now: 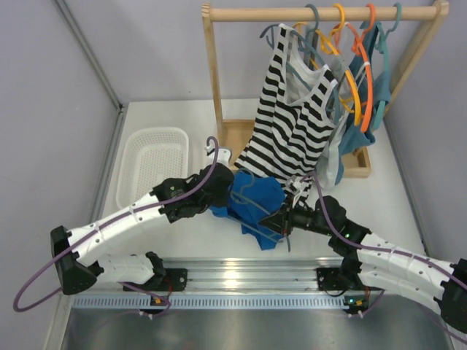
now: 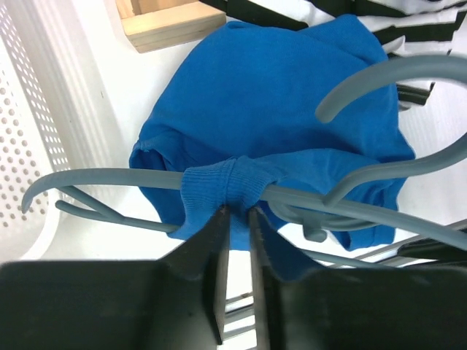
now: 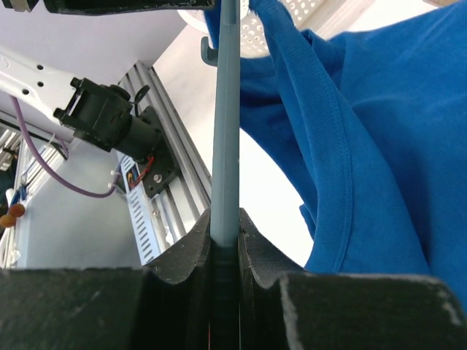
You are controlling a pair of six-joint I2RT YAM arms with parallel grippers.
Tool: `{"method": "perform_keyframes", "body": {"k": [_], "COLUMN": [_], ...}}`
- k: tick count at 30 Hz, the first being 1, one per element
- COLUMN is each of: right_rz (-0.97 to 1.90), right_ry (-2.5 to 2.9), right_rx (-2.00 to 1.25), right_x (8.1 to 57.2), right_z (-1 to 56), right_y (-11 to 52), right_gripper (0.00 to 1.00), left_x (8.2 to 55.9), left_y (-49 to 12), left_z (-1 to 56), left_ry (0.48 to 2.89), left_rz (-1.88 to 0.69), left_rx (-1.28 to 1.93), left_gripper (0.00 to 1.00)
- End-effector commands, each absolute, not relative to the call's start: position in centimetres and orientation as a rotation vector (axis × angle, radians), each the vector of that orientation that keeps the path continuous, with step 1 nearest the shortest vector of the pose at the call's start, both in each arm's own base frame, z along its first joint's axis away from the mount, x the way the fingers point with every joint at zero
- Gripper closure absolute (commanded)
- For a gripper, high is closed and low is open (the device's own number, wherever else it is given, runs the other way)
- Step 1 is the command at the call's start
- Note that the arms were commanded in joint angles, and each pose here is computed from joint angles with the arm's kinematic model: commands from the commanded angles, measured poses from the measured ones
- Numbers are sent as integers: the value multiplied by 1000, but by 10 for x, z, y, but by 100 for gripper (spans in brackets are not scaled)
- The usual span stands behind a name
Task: Place the tank top on the hanger
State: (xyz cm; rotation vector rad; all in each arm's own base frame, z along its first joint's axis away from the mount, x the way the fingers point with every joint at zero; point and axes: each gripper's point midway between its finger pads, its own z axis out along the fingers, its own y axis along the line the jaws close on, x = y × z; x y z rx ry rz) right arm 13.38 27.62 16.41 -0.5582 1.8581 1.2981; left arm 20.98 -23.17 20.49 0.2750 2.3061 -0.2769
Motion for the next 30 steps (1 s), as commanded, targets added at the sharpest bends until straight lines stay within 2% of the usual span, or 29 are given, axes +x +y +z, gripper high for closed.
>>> {"method": "perform_keyframes", "body": {"k": [1, 4, 9, 15, 30], "right_rz": [1316, 1301, 1285, 1271, 1263], "right_ry": [1665, 1675, 1689, 1696, 1720], "right_rx": [-580, -576, -572, -577, -599], "right_x": [139, 140, 141, 141, 136], "right_z": [201, 199, 195, 194, 193], "right_y": [288, 288, 287, 289, 294], "right_gripper": [100, 100, 100, 100, 100], "left_x": [211, 209, 206, 198, 220], "left_y": [-227, -224, -227, -254, -292], "left_z": [232, 238, 250, 268, 246], "left_ry": [2248, 2233, 2195, 2071, 1934], "left_rz": [-307, -326, -395, -617, -661], "left_rx": [243, 232, 247, 316, 402], "left_gripper": [76, 62, 57, 49, 47]}}
